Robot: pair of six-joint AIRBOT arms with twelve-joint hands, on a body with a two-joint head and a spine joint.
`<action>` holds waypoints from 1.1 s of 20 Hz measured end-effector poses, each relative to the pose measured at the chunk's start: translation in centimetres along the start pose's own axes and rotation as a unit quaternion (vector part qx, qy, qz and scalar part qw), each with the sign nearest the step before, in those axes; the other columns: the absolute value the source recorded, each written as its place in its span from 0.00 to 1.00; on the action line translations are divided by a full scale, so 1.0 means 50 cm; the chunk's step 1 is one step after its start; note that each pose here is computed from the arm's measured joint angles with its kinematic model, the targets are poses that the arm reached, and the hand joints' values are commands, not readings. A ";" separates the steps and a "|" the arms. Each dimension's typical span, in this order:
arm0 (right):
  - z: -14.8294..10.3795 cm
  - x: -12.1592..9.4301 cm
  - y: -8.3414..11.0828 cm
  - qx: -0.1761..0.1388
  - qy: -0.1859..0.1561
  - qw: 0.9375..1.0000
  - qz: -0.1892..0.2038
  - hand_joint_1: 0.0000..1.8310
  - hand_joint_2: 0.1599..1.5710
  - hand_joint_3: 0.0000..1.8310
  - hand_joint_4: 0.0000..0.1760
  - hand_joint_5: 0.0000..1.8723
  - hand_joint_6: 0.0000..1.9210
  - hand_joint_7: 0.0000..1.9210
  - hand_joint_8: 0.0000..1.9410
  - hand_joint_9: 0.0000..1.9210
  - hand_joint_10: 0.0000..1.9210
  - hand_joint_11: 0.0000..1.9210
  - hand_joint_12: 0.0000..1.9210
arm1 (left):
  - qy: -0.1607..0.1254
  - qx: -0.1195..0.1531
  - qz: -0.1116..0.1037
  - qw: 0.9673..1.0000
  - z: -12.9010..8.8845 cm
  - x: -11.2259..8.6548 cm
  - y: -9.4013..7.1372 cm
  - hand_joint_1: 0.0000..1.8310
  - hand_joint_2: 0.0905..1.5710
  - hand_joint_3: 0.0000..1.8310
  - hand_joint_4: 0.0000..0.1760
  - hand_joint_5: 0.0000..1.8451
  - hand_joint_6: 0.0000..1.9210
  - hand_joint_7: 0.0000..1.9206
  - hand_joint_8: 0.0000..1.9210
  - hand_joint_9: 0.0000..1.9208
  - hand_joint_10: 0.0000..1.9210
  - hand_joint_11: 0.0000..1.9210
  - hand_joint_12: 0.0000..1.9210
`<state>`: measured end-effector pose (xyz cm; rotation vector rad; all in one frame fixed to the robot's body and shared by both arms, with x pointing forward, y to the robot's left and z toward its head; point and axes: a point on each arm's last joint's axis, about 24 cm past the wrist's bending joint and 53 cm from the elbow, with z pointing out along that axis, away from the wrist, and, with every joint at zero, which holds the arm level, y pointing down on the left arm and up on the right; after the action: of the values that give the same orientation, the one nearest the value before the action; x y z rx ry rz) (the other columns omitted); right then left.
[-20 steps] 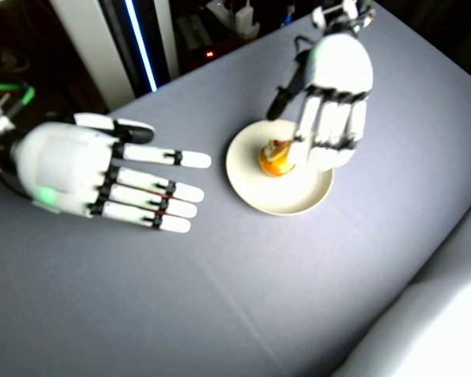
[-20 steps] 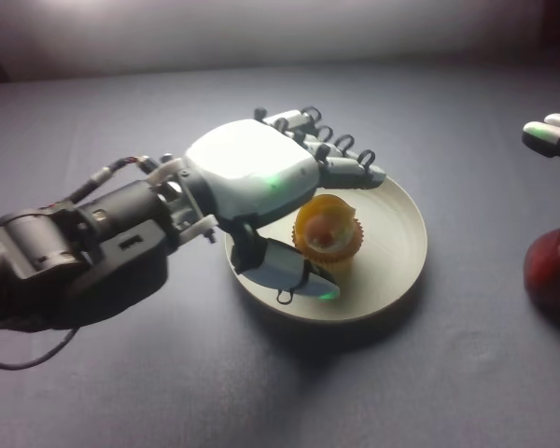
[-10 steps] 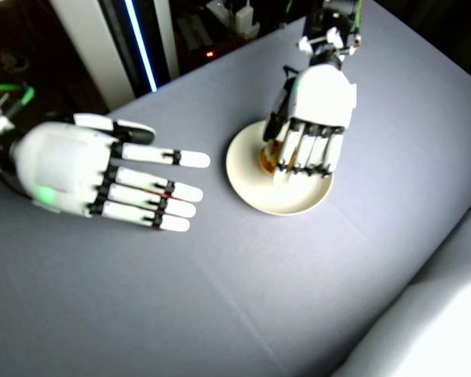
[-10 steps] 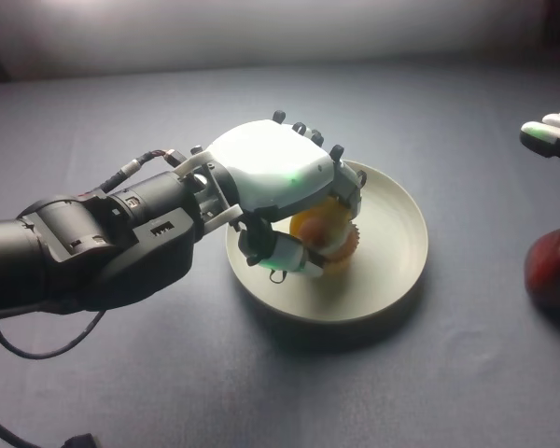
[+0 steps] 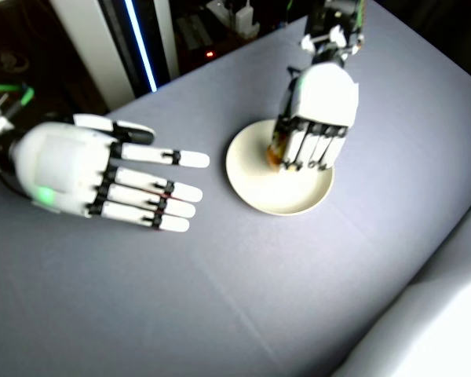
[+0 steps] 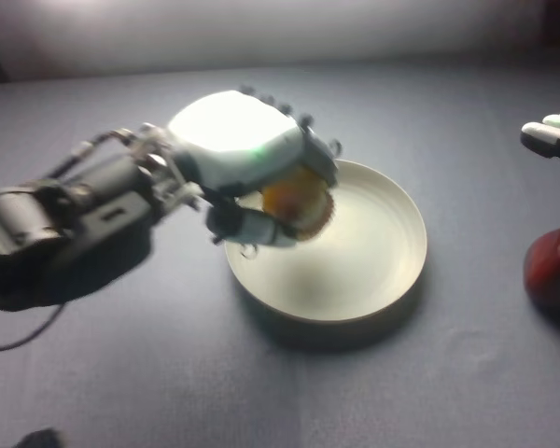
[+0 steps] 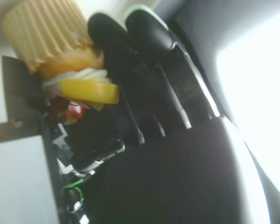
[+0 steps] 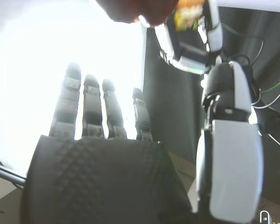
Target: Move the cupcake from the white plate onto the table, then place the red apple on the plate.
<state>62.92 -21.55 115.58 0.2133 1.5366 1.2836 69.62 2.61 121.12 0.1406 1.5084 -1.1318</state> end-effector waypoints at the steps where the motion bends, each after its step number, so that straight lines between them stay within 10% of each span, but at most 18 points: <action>1: 0.000 -0.001 0.000 0.000 0.000 1.000 0.000 0.40 0.61 0.00 1.00 0.00 0.00 0.02 0.00 0.01 0.00 0.06 0.03 | -0.025 0.006 -0.005 1.000 -0.025 -0.032 -0.002 0.68 0.64 0.00 0.11 0.63 0.32 0.59 0.41 0.55 0.21 0.33 0.68; 4: 0.000 0.000 0.000 0.000 0.000 1.000 0.003 0.39 0.61 0.00 1.00 0.00 0.00 0.03 0.00 0.02 0.00 0.07 0.04 | -0.062 -0.008 -0.001 0.998 -0.103 -0.082 0.022 0.67 0.68 0.00 0.22 0.56 0.46 0.53 0.49 0.54 0.10 0.28 0.59; 6: 0.000 0.000 -0.001 0.000 -0.001 1.000 0.004 0.40 0.61 0.00 1.00 0.00 0.00 0.03 0.00 0.02 0.00 0.06 0.04 | -0.071 -0.033 0.024 0.997 -0.164 -0.101 0.048 0.68 0.66 0.00 0.00 0.60 0.34 0.56 0.49 0.60 0.09 0.34 0.62; 7: 0.000 0.000 -0.001 0.000 -0.001 1.000 0.004 0.40 0.62 0.00 1.00 0.00 0.00 0.02 0.00 0.02 0.00 0.05 0.04 | -0.071 -0.048 0.031 0.996 -0.181 -0.104 0.064 0.75 0.66 0.00 0.00 0.61 0.26 0.57 0.47 0.53 0.51 0.34 0.66; 9: 0.000 0.000 0.001 -0.002 -0.001 1.000 0.005 0.40 0.61 0.00 1.00 0.00 0.00 0.02 0.00 0.02 0.00 0.06 0.04 | -0.066 -0.094 0.028 0.993 -0.221 -0.091 0.112 0.69 0.68 0.00 0.00 0.61 0.25 0.50 0.64 0.43 0.47 0.23 0.80; 11: 0.000 0.002 -0.002 0.001 0.000 1.000 0.008 0.39 0.62 0.00 1.00 0.00 0.00 0.02 0.00 0.02 0.00 0.05 0.04 | -0.054 -0.131 0.015 0.990 -0.249 -0.063 0.157 0.68 0.66 0.00 0.00 0.60 0.36 0.58 0.45 0.58 0.20 0.37 0.69; 15: 0.000 0.003 -0.001 0.000 0.000 1.000 0.013 0.40 0.62 0.00 1.00 0.00 0.00 0.02 0.00 0.01 0.00 0.05 0.04 | -0.035 -0.178 -0.005 0.983 -0.277 -0.013 0.208 0.68 0.66 0.00 0.00 0.57 0.38 0.58 0.46 0.59 0.15 0.43 0.65; 16: 0.000 0.003 -0.001 0.000 0.001 1.000 0.013 0.41 0.62 0.00 1.00 0.00 0.00 0.02 0.00 0.01 0.00 0.04 0.03 | -0.032 -0.187 -0.010 0.982 -0.283 -0.005 0.217 0.64 0.58 0.00 0.00 0.42 0.04 0.40 0.05 0.42 0.03 0.22 0.53; 17: 0.000 0.004 -0.001 0.000 0.001 1.000 0.013 0.41 0.62 0.00 1.00 0.00 0.00 0.02 0.00 0.01 0.00 0.04 0.03 | -0.031 -0.192 -0.013 0.981 -0.286 -0.004 0.222 0.64 0.58 0.00 0.00 0.42 0.04 0.40 0.05 0.42 0.03 0.22 0.53; 18: 0.000 0.004 -0.001 0.000 0.001 1.000 0.013 0.43 0.62 0.00 1.00 0.00 0.00 0.02 0.00 0.01 0.00 0.04 0.03 | -0.029 -0.197 -0.010 0.980 -0.290 -0.001 0.229 0.53 0.54 0.00 0.52 0.25 0.00 0.16 0.00 0.13 0.00 0.01 0.31; 20: 0.000 0.005 0.000 -0.001 0.003 1.000 0.012 0.46 0.61 0.00 1.00 0.00 0.00 0.02 0.00 0.01 0.00 0.04 0.03 | -0.032 -0.200 -0.013 0.979 -0.293 -0.003 0.233 0.47 0.52 0.00 0.63 0.18 0.00 0.08 0.00 0.08 0.00 0.00 0.29; 21: 0.000 0.006 0.000 -0.001 0.004 1.000 0.014 0.48 0.60 0.00 1.00 0.00 0.00 0.02 0.00 0.02 0.00 0.04 0.03 | -0.034 -0.200 -0.012 0.979 -0.295 -0.005 0.232 0.46 0.51 0.00 0.92 0.12 0.00 0.03 0.00 0.05 0.00 0.00 0.24; 22: 0.000 0.008 0.001 -0.003 0.006 1.000 0.018 0.51 0.58 0.00 1.00 0.00 0.00 0.01 0.00 0.01 0.00 0.04 0.03 | -0.038 -0.198 -0.015 0.979 -0.294 -0.005 0.228 0.45 0.50 0.00 0.99 0.08 0.00 0.00 0.00 0.01 0.00 0.00 0.14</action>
<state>62.74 -21.25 115.40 0.2294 1.5458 1.3192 66.77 18.93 112.68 -0.1958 1.6403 -0.8296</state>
